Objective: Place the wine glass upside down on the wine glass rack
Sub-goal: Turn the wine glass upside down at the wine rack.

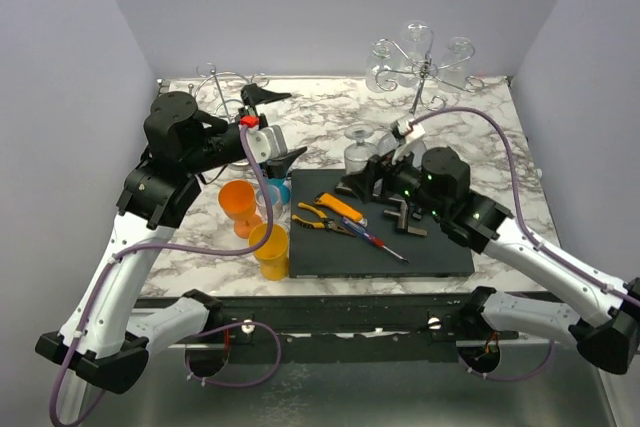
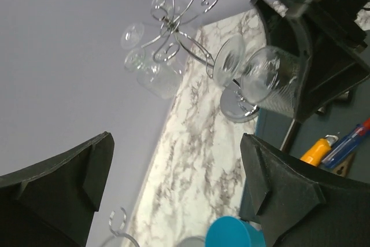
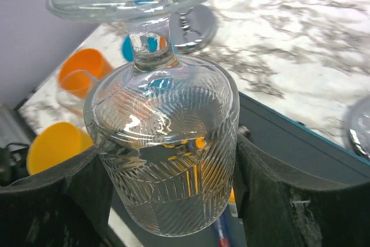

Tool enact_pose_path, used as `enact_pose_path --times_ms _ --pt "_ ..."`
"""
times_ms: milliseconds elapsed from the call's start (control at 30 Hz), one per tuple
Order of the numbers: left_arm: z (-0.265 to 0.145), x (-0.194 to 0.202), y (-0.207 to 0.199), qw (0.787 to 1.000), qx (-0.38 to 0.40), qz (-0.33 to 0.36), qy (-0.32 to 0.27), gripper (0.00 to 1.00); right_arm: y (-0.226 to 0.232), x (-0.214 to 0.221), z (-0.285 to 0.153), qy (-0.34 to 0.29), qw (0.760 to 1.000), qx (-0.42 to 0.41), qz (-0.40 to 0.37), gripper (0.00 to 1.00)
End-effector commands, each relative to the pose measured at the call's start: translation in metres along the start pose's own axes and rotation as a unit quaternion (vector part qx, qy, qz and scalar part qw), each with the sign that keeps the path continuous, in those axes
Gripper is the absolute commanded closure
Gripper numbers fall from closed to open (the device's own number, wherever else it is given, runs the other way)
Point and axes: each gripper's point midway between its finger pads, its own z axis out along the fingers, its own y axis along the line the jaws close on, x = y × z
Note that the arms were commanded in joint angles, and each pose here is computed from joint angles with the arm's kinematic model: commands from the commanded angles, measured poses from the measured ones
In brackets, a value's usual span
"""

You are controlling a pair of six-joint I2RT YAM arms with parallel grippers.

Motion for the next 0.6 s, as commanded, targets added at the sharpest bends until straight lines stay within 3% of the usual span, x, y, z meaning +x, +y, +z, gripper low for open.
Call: enact_pose_path --times_ms 0,100,267,367,567 --pt "-0.009 0.023 0.003 0.988 -0.07 -0.13 0.054 0.01 -0.045 -0.06 -0.034 -0.176 0.979 0.104 -0.023 1.0" --pt "-0.01 0.031 0.003 0.982 -0.084 -0.152 0.067 0.01 -0.08 -0.057 -0.042 -0.2 0.969 0.145 -0.028 1.0" --pt "-0.009 0.044 0.006 0.968 -0.111 -0.208 0.086 0.01 -0.117 -0.04 -0.041 -0.184 0.971 0.148 -0.019 1.0" --pt "-0.005 0.047 0.009 0.943 -0.134 -0.291 0.089 0.01 -0.13 -0.031 -0.038 -0.18 0.974 0.135 -0.017 1.0" --pt "-0.005 0.056 -0.006 0.932 -0.128 -0.327 0.093 0.01 -0.149 -0.031 -0.039 -0.186 0.972 0.135 -0.04 1.0"
